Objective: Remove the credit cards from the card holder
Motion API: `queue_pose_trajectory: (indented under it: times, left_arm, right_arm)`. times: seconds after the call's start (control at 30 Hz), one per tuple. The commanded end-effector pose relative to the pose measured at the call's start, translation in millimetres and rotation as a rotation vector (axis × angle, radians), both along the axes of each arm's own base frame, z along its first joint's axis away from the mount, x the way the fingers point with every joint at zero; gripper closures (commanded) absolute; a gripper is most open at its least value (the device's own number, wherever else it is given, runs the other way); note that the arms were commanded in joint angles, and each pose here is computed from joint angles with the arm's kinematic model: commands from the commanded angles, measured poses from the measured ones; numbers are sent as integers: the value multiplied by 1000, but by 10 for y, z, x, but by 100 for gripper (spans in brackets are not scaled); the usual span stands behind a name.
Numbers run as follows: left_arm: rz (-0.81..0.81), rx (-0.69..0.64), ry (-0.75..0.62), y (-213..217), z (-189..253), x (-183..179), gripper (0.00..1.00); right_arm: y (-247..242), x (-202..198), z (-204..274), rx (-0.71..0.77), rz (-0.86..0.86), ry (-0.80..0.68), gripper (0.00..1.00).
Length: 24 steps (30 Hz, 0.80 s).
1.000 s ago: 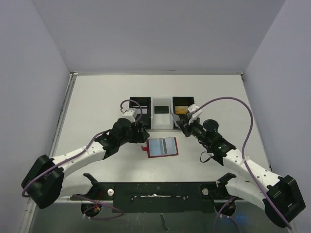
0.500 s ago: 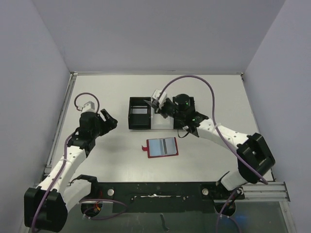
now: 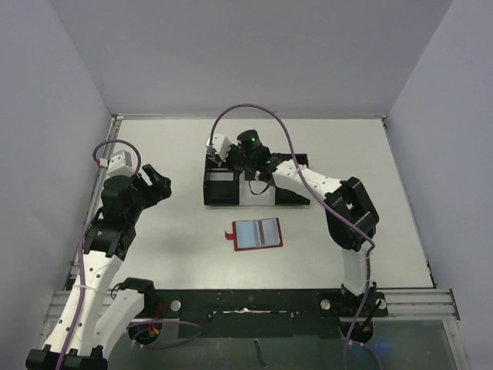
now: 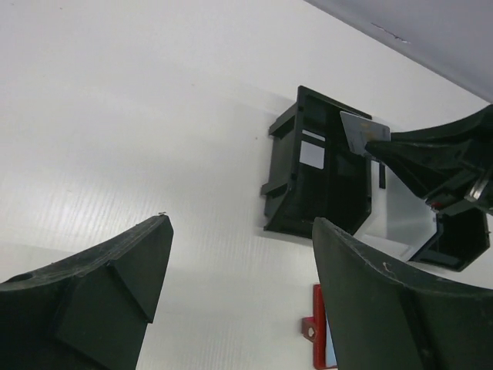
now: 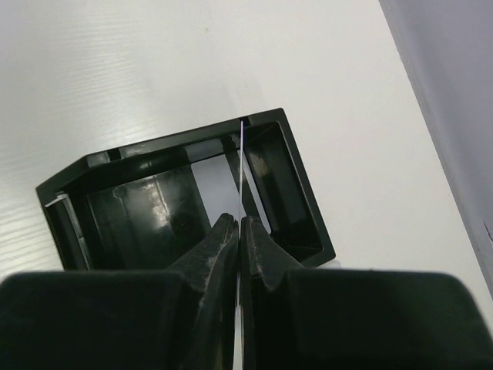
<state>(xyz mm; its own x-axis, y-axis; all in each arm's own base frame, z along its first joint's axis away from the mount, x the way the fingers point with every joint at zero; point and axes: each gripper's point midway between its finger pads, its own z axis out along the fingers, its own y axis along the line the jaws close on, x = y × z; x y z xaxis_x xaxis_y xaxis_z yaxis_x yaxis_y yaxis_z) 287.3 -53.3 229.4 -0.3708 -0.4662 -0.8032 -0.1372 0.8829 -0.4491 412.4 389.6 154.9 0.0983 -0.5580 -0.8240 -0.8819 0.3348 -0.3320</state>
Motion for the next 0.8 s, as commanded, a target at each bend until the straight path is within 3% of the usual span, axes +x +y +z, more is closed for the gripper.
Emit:
queue_pose_trajectory:
  times: [0.0, 0.33, 0.57, 0.77]
  left_arm:
    - [40, 109, 12, 191, -148, -75, 26]
    - [20, 100, -2, 160, -88, -113, 26]
    - [30, 100, -28, 181, -17, -135, 26]
    - [15, 98, -35, 158, 5, -137, 26]
  right_arm:
    - [27, 169, 9, -95, -28, -63, 100]
    - [192, 410, -240, -235, -38, -105, 100]
    - [51, 629, -363, -342, -134, -182, 100]
    - [210, 565, -476, -378, -16, -211, 100]
